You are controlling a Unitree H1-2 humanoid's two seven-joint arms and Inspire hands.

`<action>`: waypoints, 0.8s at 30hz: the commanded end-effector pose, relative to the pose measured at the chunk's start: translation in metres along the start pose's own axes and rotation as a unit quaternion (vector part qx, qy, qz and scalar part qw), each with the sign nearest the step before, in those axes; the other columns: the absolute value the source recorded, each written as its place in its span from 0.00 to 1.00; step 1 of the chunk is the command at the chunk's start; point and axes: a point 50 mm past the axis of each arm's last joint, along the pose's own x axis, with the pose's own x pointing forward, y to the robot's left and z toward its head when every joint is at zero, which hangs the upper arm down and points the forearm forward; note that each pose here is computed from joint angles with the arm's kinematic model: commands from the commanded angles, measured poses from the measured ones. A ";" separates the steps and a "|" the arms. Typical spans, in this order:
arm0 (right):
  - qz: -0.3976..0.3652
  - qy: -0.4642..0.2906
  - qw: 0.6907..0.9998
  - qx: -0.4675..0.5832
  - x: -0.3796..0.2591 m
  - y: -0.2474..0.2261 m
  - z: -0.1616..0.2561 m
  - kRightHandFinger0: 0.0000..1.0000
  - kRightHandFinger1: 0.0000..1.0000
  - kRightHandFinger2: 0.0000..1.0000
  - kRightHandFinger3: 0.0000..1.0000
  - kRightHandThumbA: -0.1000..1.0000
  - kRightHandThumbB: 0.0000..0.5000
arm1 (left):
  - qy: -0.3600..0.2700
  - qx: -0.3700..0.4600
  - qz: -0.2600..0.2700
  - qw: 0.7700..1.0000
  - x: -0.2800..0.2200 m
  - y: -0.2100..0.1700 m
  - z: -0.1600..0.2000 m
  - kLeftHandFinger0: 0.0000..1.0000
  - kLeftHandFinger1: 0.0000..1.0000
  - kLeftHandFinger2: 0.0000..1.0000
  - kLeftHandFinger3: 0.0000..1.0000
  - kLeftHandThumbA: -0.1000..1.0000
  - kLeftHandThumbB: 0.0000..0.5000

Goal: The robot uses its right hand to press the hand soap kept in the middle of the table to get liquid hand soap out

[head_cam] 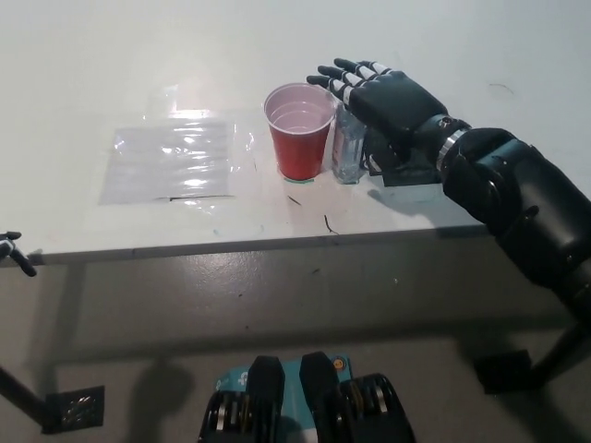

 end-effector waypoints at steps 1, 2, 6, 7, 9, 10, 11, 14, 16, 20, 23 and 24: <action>0.081 0.051 0.995 0.028 -0.015 0.044 -0.014 1.00 1.00 1.00 1.00 1.00 0.97 | -0.009 0.011 0.023 1.000 -0.003 0.026 0.013 1.00 1.00 0.97 0.80 1.00 0.33; 0.077 0.055 0.995 0.044 -0.016 0.047 -0.012 1.00 1.00 1.00 1.00 1.00 0.97 | -0.006 0.020 0.024 0.999 -0.003 0.026 0.013 1.00 1.00 0.99 0.82 1.00 0.31; 0.064 0.056 0.994 0.072 -0.015 0.055 -0.006 1.00 1.00 1.00 1.00 1.00 0.92 | -0.010 0.019 0.026 0.999 -0.003 0.030 0.016 1.00 1.00 0.99 0.83 1.00 0.30; 0.061 0.055 0.994 0.077 -0.014 0.056 -0.005 1.00 1.00 1.00 1.00 1.00 0.92 | -0.010 0.018 0.028 0.999 -0.003 0.030 0.017 1.00 1.00 0.99 0.84 1.00 0.29; 0.050 0.057 0.993 0.090 -0.015 0.061 -0.001 1.00 1.00 1.00 1.00 1.00 0.91 | -0.011 0.022 0.028 0.999 -0.003 0.033 0.018 1.00 1.00 0.99 0.85 1.00 0.29; 0.048 0.055 0.993 0.093 -0.015 0.065 0.001 1.00 1.00 1.00 1.00 1.00 0.90 | -0.011 0.022 0.028 0.999 -0.003 0.033 0.019 1.00 1.00 0.99 0.86 1.00 0.28; 0.046 0.054 0.993 0.094 -0.014 0.066 0.002 1.00 1.00 1.00 1.00 1.00 0.90 | -0.012 0.022 0.029 0.999 -0.003 0.035 0.020 1.00 1.00 0.99 0.87 1.00 0.28; 0.053 0.053 0.993 0.096 -0.015 0.073 0.007 1.00 1.00 1.00 1.00 1.00 0.90 | -0.013 0.016 0.028 0.999 -0.002 0.036 0.019 1.00 1.00 0.98 0.84 1.00 0.29; 0.048 0.049 0.992 0.103 -0.015 0.075 0.007 1.00 1.00 1.00 1.00 1.00 0.91 | -0.014 0.019 0.029 0.999 -0.001 0.038 0.021 1.00 1.00 0.98 0.82 1.00 0.29; 0.048 0.045 0.993 0.097 -0.016 0.083 0.009 1.00 1.00 1.00 1.00 1.00 0.95 | -0.015 0.022 0.031 0.999 0.001 0.039 0.024 1.00 1.00 0.98 0.79 1.00 0.32; 0.055 0.046 0.994 0.087 -0.016 0.081 0.011 1.00 1.00 1.00 1.00 1.00 0.90 | -0.019 0.021 0.035 0.999 0.000 0.043 0.025 1.00 1.00 0.98 0.77 1.00 0.30; 0.056 0.045 0.994 0.084 -0.016 0.081 0.011 1.00 1.00 1.00 1.00 1.00 0.90 | -0.019 0.021 0.035 0.999 0.000 0.043 0.026 1.00 1.00 0.98 0.77 1.00 0.30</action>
